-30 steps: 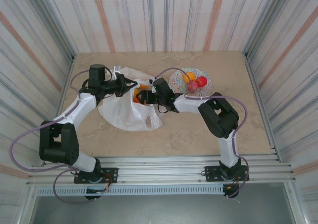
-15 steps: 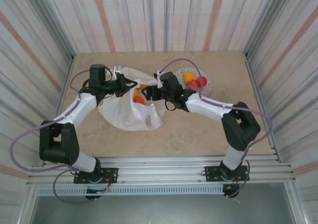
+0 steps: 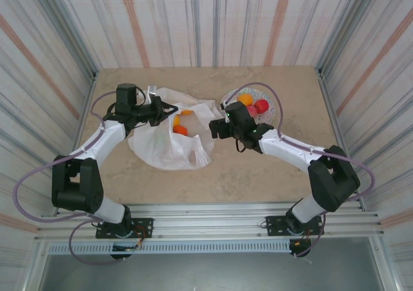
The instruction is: Place the fruits into the plastic bag
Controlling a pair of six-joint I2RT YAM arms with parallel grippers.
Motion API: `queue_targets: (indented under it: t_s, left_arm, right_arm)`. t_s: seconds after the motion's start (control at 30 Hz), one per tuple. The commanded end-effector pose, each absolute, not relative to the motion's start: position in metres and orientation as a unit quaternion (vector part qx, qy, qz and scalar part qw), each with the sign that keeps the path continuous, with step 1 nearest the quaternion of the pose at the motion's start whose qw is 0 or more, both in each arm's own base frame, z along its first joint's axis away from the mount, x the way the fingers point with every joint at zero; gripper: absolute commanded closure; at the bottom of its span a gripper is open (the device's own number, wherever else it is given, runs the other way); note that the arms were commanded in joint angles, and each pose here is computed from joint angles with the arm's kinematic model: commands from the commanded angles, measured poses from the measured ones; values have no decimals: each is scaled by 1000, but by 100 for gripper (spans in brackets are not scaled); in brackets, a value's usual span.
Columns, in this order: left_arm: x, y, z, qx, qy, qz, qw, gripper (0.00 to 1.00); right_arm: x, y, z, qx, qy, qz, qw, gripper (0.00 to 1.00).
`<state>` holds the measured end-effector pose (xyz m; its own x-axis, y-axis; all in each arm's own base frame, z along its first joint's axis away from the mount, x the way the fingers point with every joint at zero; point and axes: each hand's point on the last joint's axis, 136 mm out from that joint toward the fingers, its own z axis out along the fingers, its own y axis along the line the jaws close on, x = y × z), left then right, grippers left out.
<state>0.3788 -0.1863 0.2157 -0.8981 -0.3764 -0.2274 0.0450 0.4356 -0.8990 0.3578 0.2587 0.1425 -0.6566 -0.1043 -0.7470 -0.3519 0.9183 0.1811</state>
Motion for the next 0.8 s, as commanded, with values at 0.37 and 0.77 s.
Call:
queue_targets:
  t_s: [0.37, 0.77]
  left_arm:
    - [380, -185, 216, -97, 821, -524, 205, 100]
    - [380, -185, 216, -96, 822, -524, 203, 100]
  right_arm:
    - [407, 287, 96, -140, 898, 227, 351, 22]
    - [403, 278, 109, -170, 893, 206, 364, 85]
